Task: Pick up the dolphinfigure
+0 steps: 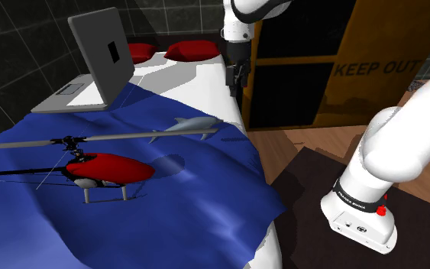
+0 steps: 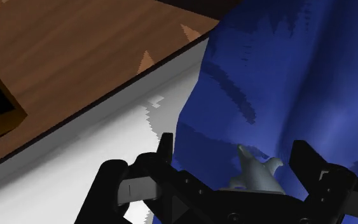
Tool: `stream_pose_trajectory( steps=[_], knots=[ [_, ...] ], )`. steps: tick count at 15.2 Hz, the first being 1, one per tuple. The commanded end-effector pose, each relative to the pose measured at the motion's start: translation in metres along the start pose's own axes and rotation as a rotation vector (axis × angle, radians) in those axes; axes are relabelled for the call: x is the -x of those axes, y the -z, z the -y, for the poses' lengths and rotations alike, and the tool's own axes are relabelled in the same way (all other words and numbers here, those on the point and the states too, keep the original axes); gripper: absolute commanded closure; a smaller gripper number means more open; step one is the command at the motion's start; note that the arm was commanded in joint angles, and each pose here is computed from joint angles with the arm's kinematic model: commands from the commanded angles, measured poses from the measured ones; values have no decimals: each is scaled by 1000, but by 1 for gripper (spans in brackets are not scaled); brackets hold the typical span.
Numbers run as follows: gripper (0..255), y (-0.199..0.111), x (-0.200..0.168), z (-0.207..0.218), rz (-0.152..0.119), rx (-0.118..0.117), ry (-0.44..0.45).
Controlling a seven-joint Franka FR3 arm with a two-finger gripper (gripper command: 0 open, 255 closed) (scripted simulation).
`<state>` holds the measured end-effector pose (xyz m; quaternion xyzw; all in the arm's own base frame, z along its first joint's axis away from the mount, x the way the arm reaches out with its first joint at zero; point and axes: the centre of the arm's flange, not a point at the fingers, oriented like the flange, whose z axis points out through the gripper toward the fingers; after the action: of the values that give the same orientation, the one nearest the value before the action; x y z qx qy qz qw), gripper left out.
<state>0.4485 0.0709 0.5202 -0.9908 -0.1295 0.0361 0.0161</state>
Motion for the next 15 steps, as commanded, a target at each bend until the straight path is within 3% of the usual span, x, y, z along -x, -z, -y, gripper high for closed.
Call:
stream_pose_trajectory(
  steps=[1, 15],
  knots=[
    [0, -11, -28, 7, 14, -5, 63],
    [0, -79, -181, 103, 105, -38, 481]
  ],
)
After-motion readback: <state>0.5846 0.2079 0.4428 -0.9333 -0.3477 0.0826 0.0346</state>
